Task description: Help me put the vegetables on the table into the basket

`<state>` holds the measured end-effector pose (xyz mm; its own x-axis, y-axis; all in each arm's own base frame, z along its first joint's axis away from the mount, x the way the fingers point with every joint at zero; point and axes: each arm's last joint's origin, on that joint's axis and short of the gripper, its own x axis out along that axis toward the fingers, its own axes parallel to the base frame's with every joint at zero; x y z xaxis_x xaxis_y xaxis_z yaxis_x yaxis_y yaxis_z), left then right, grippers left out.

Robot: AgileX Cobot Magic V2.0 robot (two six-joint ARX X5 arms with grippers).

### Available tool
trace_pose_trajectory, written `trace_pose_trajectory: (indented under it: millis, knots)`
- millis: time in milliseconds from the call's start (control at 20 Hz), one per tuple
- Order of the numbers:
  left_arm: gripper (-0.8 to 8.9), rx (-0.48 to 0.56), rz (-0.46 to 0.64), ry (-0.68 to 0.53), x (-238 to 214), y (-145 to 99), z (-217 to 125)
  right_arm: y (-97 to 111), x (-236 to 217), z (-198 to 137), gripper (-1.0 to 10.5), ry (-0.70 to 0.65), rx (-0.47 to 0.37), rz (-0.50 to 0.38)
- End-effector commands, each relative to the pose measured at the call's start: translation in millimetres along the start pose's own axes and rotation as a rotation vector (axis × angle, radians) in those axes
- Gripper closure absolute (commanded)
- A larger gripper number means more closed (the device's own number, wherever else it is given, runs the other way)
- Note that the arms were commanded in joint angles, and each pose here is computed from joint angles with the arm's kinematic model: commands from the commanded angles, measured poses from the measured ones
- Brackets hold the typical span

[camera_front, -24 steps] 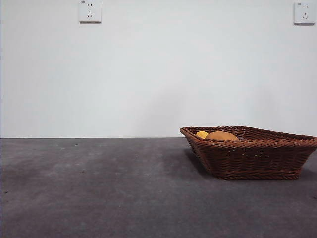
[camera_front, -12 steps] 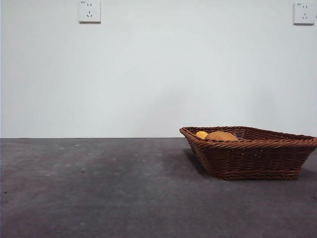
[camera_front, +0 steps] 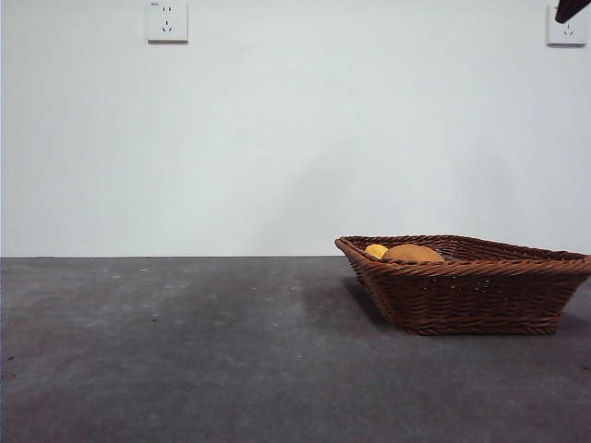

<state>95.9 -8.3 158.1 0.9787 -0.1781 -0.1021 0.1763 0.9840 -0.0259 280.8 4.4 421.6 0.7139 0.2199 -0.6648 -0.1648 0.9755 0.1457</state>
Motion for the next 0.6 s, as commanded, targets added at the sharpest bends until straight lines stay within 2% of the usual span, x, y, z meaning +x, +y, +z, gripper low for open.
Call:
trace_pose_trajectory:
  millis: [50,600]
  knots:
    - [8.16,-0.011,0.005,0.009,0.8,0.4,-3.4,-0.3,2.3,3.9,9.5,-0.039,-0.003,0.0]
    - [8.16,-0.014,0.005,0.032,2.1,0.6,-5.1,-0.2,1.6,11.9,9.5,-0.121,-0.022,0.0]
